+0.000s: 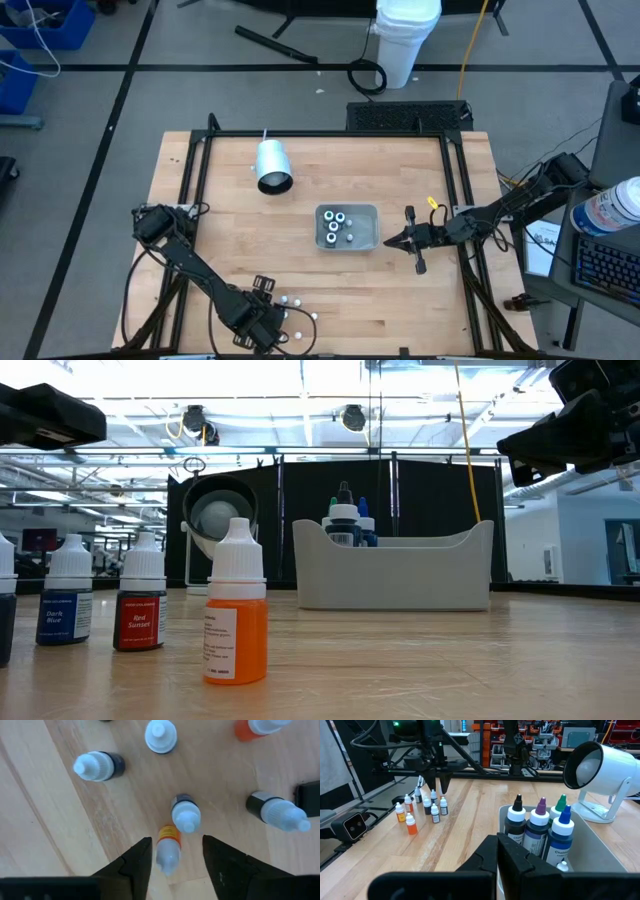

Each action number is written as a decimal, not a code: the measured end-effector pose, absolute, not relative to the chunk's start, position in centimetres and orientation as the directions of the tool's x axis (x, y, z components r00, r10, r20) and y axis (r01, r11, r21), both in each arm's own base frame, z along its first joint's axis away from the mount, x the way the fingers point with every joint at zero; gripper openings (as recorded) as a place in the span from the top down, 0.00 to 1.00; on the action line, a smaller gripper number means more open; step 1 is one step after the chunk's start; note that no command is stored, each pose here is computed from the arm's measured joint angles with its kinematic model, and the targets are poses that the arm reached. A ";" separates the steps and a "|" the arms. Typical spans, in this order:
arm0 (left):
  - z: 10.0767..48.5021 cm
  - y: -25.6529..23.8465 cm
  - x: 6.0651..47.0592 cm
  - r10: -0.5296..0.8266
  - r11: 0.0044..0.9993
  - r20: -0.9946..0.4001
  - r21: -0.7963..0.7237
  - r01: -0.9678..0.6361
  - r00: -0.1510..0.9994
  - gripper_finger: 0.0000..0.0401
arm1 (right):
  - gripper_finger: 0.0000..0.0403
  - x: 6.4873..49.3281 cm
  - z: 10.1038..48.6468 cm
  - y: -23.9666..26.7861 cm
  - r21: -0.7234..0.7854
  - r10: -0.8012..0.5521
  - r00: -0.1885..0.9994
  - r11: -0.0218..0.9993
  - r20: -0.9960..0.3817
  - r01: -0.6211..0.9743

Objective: Pick & Place food coloring
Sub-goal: Put the top left small orange food coloring bottle into the white bin

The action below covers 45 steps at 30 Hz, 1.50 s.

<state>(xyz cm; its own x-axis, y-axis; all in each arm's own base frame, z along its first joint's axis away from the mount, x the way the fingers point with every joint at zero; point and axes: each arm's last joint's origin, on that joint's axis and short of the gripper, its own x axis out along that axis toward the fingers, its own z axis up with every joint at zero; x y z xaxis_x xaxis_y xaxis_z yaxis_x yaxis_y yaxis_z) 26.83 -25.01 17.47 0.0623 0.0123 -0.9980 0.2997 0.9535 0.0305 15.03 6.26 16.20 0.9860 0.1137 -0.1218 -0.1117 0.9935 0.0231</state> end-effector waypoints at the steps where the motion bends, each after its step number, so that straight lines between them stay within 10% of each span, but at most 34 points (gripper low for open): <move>1: 17.5 -25.0 26.8 0.013 0.953 -0.998 0.031 0.300 0.062 0.58 | 1.00 15.0 16.2 6.3 0.024 0.113 0.986 0.994 -0.122 -0.111; 26: 17.5 -25.0 26.8 -0.003 0.954 -0.999 0.009 0.298 0.042 0.98 | 1.00 15.0 16.2 6.3 0.023 0.114 0.986 0.993 -0.122 -0.112; 45: 18.6 -24.6 26.5 0.053 0.954 -0.998 0.045 0.297 -0.018 0.97 | 1.00 15.0 16.2 6.3 0.022 0.113 0.986 0.994 -0.122 -0.111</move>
<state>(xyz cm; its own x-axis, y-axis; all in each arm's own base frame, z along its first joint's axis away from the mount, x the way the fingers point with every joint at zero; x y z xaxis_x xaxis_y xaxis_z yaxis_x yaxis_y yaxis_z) 26.49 -24.57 18.59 -0.0184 0.0527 -0.9984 0.2971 0.9538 0.0449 15.03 6.25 16.20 0.9861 0.1126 -0.1221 -0.1108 0.9936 0.0222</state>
